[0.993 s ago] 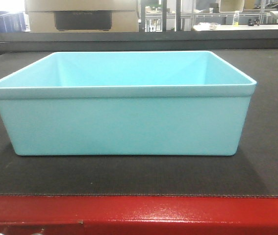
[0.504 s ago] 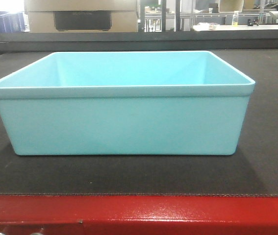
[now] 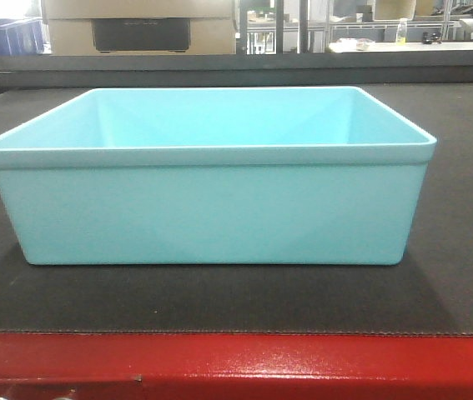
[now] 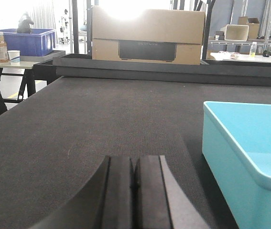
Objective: Fetch blue bin and place on conveyor start
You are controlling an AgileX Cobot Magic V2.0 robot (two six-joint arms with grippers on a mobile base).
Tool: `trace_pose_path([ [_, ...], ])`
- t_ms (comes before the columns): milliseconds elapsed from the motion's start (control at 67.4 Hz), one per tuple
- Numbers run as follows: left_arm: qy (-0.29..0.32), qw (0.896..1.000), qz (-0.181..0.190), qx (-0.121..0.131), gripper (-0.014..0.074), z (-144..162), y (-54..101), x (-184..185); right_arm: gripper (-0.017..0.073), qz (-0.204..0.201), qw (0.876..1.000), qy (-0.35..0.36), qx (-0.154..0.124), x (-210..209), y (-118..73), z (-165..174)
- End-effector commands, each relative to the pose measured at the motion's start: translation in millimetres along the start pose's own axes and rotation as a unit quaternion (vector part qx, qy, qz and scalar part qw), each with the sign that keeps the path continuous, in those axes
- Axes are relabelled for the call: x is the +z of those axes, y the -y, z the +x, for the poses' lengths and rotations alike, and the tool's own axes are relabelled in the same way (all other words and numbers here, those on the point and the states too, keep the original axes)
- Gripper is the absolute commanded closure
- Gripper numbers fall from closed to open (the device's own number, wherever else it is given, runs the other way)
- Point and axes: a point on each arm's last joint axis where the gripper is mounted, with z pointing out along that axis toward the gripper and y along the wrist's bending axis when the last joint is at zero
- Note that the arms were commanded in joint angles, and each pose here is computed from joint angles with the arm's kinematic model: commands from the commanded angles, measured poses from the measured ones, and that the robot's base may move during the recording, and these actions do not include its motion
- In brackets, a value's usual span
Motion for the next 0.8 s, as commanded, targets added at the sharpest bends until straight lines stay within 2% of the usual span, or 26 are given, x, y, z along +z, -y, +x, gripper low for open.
trace_pose_path([
  [0, 0.012, 1.000, 0.000, 0.000, 0.0704, -2.3, 0.1, -0.5, 0.0721, 0.004, 1.000, 0.006, -0.005, -0.5, 0.5, -0.5],
  [786, 0.012, 1.000, 0.000, 0.000, 0.0704, -2.3, 0.1, -0.5, 0.0721, 0.004, 1.000, 0.001, -0.005, -0.5, 0.4, 0.5],
])
